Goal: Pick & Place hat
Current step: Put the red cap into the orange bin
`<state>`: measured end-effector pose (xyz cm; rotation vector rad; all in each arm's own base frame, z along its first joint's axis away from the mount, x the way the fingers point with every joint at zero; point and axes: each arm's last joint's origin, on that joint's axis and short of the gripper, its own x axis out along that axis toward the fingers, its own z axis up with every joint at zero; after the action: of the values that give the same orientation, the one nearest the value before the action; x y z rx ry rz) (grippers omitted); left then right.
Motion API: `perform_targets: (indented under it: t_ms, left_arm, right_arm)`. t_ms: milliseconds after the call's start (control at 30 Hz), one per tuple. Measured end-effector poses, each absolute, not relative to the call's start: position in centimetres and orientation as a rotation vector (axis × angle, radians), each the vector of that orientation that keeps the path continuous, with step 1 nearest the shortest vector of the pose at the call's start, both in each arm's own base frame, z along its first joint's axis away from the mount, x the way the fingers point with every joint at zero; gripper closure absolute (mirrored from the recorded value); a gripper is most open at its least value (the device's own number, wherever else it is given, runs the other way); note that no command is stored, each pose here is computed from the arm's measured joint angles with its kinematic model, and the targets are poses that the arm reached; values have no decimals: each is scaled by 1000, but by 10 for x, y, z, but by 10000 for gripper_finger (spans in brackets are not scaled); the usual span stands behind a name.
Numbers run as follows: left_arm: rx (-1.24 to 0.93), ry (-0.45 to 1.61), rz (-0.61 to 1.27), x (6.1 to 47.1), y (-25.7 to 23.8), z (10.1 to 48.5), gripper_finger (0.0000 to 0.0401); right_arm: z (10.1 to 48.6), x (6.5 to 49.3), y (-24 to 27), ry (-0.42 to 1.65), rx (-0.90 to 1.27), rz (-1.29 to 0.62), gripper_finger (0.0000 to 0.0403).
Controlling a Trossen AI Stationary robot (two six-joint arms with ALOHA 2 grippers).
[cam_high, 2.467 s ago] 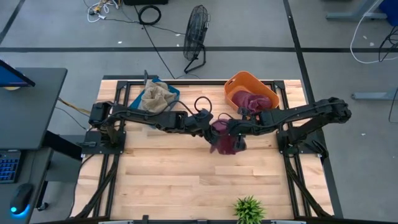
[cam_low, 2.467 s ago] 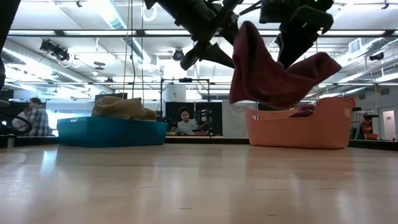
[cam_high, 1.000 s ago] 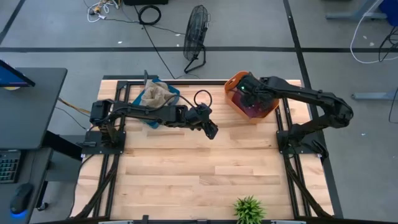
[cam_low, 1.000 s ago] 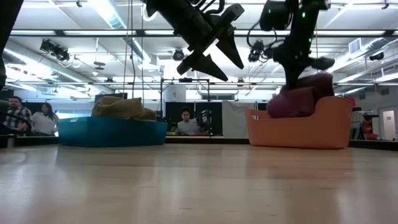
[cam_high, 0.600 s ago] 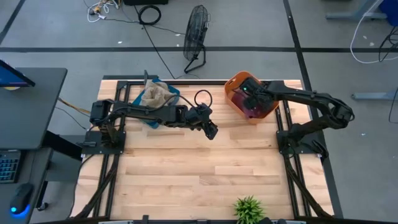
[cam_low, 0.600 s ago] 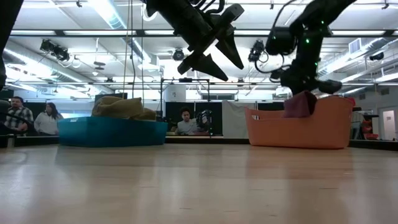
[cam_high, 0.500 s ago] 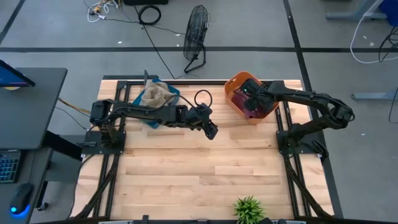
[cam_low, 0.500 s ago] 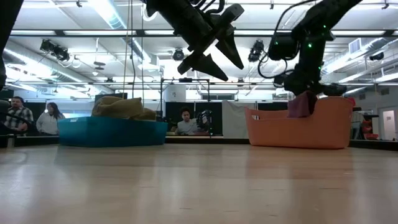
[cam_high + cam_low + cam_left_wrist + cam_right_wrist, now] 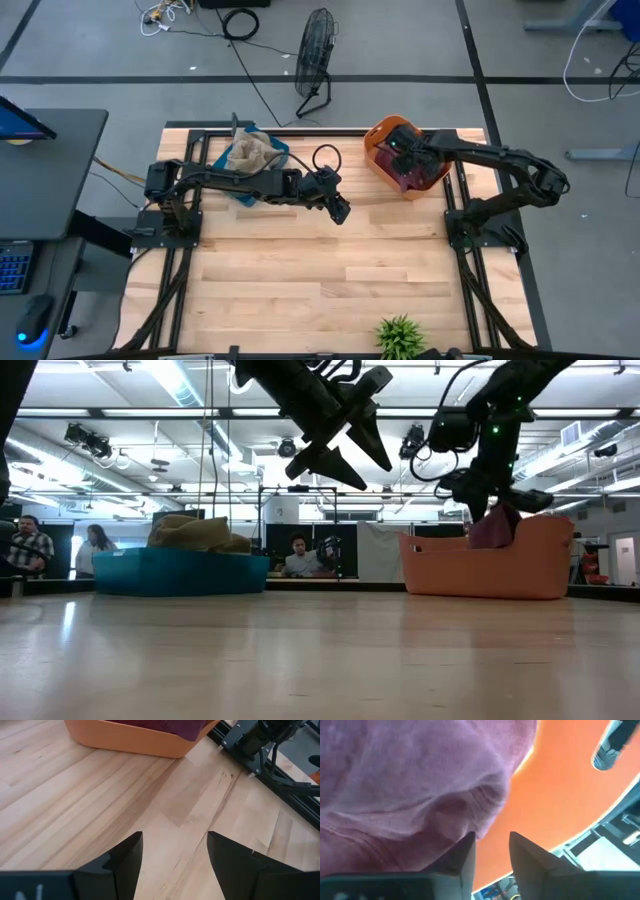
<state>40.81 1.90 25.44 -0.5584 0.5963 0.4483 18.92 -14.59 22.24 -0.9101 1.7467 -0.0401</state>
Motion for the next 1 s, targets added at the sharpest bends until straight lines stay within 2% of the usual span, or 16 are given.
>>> perform_targets:
  t_ms: [133,300,433,533,633,700,1000]
  left_arm:
    - [-559,596,448,408,19,254,176]
    - [-559,596,448,408,19,254,176]
    - [-559,596,448,408,19,254,176]
    - [-559,596,448,408,19,254,176]
    - [-559,596,448,408,19,254,176]
    - [-559,596,448,408,19,254,176]
    - [-559,596,448,408,19,254,176]
  right_arm:
    - [236,190,-143,1754,-857,-62,245]
    - [275,196,-137,1679,-736,-214,236]
    - [316,201,-122,1446,-557,-250,255]
    - [333,204,-110,1267,-367,-198,296]
    - [331,207,-101,1221,-268,-154,364]
    - [323,208,-98,1248,-253,-135,392]
    - [265,202,-85,1428,-177,-69,399]
